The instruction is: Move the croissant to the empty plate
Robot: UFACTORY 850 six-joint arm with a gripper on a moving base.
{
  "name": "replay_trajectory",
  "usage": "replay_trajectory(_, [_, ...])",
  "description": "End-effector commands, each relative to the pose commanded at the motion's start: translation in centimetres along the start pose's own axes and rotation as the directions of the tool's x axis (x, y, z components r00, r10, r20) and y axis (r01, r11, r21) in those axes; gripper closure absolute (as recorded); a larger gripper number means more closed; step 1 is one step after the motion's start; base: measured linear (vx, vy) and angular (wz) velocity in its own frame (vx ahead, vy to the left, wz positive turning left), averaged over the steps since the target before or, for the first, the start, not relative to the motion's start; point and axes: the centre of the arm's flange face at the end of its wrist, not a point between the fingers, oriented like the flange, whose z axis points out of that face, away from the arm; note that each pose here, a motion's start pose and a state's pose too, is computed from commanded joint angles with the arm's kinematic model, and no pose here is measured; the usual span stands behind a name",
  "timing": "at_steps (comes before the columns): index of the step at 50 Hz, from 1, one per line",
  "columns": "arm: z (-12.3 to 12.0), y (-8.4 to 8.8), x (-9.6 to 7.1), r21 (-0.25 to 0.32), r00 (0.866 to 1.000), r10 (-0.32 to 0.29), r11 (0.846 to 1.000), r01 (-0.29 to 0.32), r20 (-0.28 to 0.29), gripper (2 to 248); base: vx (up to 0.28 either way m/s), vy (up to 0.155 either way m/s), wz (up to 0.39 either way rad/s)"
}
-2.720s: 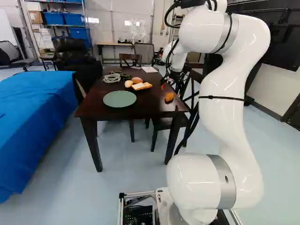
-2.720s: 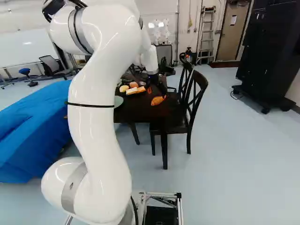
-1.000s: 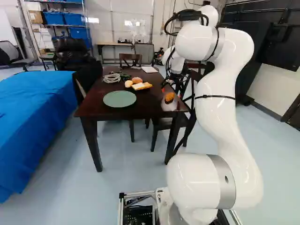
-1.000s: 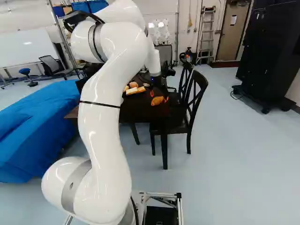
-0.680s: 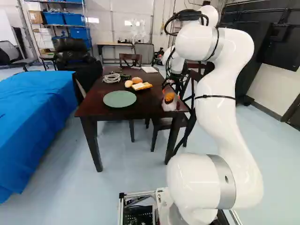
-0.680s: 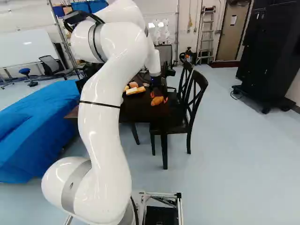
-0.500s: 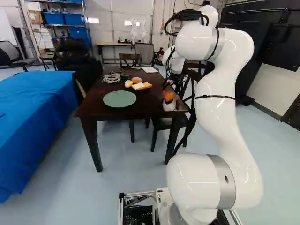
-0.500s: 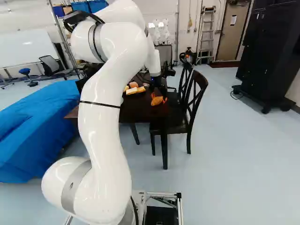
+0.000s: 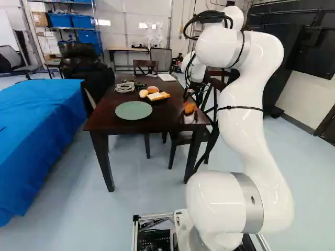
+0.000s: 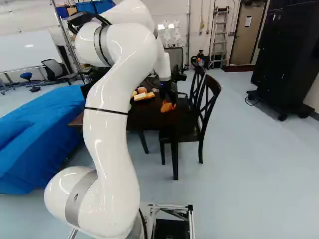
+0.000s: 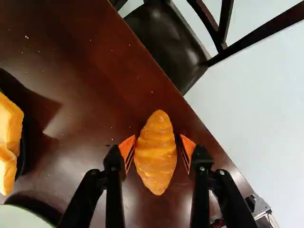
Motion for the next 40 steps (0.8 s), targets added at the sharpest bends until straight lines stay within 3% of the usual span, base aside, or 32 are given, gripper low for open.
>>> replay_trajectory(20, [0.0, -0.04, 0.07, 0.004, 1.0, 0.0, 1.0, 0.0, -0.008, 143, 0.0, 0.0, 0.0])
replay_trajectory(40, [0.0, -0.04, 0.07, 0.004, 1.0, 0.0, 1.0, 0.0, -0.008, 142, 0.0, 0.0, 0.0])
